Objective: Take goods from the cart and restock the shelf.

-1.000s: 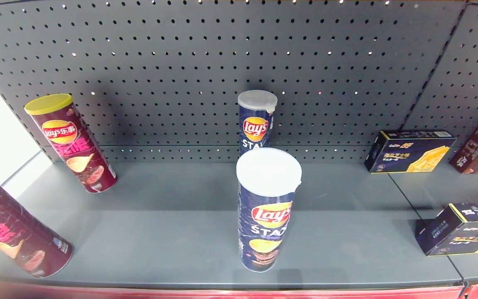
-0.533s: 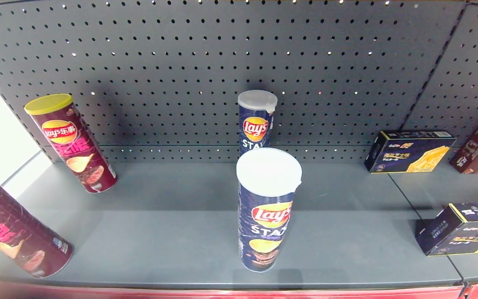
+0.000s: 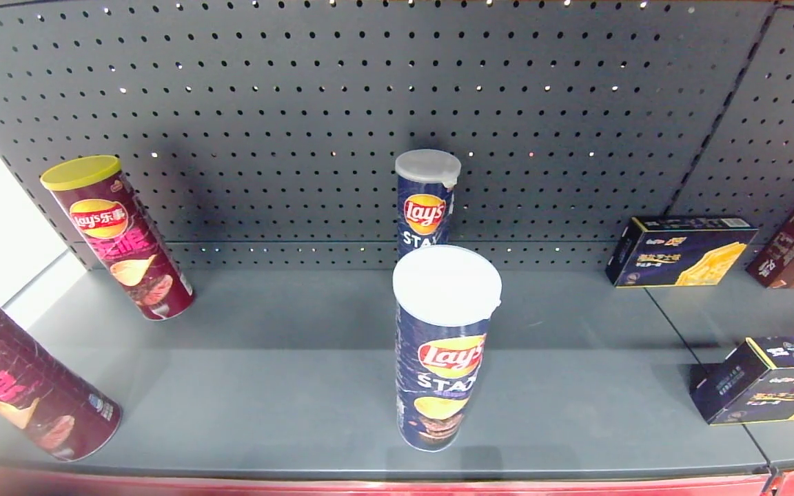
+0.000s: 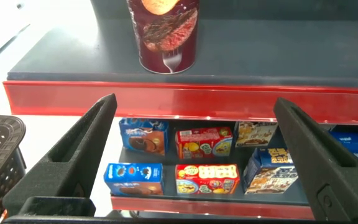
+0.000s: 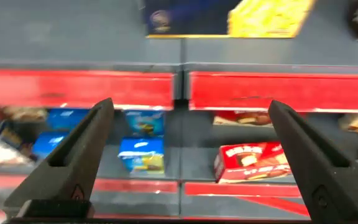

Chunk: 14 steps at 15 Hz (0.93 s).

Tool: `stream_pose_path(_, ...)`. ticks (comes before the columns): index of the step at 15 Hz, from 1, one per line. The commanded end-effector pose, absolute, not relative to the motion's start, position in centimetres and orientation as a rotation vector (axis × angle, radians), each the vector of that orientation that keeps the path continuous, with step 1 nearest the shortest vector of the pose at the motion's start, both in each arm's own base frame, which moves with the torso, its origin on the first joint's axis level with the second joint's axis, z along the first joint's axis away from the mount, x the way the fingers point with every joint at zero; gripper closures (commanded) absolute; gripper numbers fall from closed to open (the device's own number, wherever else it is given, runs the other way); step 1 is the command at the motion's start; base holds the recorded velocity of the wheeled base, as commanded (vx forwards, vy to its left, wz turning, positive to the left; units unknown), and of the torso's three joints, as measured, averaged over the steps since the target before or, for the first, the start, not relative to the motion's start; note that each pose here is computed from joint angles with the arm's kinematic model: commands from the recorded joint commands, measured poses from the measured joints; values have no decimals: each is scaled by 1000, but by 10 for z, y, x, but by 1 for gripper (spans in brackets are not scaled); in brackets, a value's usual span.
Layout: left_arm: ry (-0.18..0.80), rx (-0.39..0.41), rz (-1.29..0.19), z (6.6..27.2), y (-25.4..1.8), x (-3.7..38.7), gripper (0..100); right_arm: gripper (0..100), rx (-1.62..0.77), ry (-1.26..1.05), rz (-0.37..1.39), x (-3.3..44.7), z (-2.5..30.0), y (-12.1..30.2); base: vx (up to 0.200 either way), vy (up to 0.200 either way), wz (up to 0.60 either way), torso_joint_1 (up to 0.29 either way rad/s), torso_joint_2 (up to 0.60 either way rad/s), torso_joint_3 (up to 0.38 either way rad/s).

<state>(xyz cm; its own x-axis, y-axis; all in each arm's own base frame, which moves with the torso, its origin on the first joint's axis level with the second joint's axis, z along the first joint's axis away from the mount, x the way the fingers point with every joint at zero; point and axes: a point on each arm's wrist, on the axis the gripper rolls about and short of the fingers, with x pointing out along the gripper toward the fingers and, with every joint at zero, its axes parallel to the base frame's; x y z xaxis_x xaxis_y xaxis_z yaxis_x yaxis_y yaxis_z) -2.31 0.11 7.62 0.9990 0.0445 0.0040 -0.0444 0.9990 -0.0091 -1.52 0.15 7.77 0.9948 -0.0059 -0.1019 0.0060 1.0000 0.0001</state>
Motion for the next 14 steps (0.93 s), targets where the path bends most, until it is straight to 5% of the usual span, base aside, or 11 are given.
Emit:
stream_pose_path(1,-3,-9,44,76,1,-23,0,0,1,89,-24,-16,77,2,0,0,0,0,0,0)
stream_pose_path(6,-2,-11,52,76,1,-23,0,0,8,96,-164,-15,77,4,0,0,0,0,0,0)
stream_pose_path(10,-2,-11,51,76,1,-23,0,0,-6,27,45,-21,76,1,0,0,0,0,0,0)
stream_pose_path(14,-2,-11,51,76,1,-23,0,0,0,3,35,-23,76,1,0,0,0,0,0,0)
